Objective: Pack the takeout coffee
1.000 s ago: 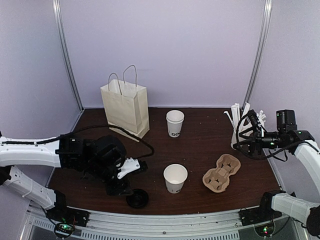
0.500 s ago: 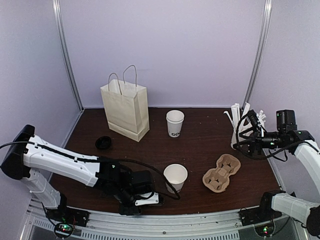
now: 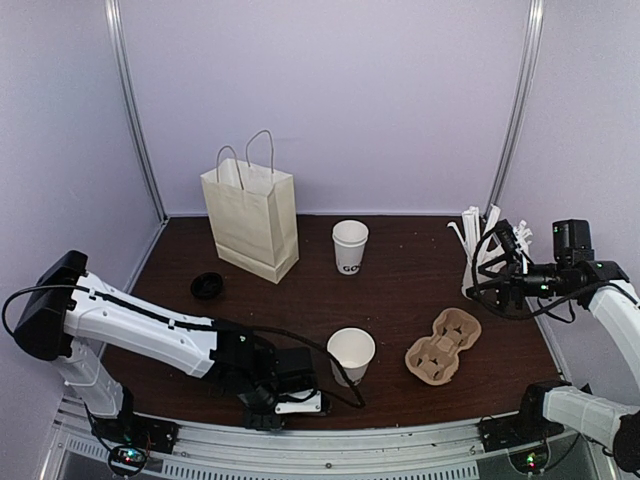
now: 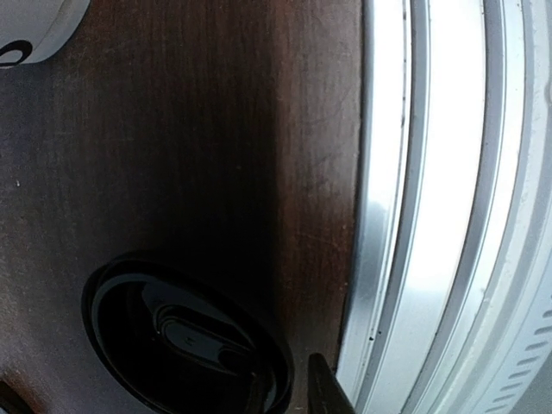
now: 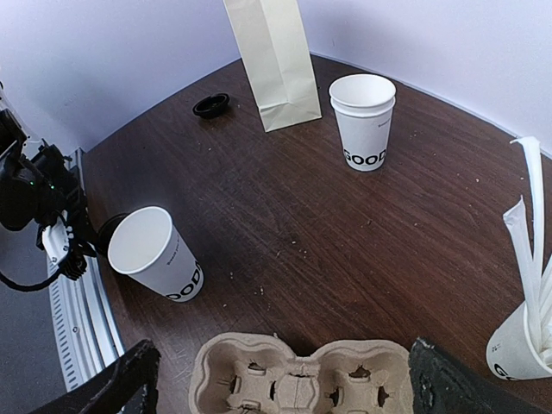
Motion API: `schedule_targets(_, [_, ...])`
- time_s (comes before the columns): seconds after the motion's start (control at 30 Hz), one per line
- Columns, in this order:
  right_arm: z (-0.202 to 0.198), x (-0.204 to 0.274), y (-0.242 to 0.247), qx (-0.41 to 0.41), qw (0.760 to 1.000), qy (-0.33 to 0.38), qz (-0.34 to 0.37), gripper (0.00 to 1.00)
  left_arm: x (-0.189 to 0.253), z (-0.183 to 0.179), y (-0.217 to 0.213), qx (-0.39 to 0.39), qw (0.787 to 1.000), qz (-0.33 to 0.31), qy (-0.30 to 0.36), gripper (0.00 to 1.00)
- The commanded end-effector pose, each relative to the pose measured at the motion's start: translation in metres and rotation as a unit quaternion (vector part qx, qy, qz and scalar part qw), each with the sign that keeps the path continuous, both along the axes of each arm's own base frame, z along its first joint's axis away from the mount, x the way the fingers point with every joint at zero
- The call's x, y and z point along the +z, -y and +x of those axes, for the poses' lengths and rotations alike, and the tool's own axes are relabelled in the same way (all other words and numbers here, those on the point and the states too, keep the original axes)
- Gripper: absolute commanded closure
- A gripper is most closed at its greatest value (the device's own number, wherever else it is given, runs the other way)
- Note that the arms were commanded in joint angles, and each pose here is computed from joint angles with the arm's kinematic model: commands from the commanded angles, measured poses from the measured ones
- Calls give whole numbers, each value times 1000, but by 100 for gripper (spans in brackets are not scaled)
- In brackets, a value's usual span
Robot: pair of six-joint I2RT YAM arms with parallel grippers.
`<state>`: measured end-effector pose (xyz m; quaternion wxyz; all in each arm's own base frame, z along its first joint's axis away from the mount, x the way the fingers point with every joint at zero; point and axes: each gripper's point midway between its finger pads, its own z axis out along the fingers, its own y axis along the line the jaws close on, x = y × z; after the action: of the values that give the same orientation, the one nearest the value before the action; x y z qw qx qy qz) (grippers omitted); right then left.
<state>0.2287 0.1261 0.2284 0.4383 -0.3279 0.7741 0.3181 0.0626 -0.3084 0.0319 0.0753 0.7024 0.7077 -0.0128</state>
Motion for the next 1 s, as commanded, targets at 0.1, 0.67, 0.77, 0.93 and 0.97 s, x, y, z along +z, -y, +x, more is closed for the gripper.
schedule_targets(0.1, [-1, 0, -1, 0, 1000, 8, -2, 0, 6, 0, 9, -12, 1000, -15, 1, 86])
schedule_targets(0.67, [-1, 61, -36, 61, 998, 6, 12, 0, 265, 51, 62, 83, 889, -444, 76, 89])
schedule_targets(0.77, [-3, 81, -65, 115, 993, 6, 11, 0, 312, 68, 73, 103, 816, -567, 37, 89])
schedule_targets(0.93, [-1, 118, -112, 175, 984, 6, 25, 0, 364, 89, 87, 108, 735, -669, 34, 90])
schedule_targets(0.97, [-1, 124, -121, 182, 983, 6, 27, 0, 368, 91, 89, 106, 724, -681, 27, 90])
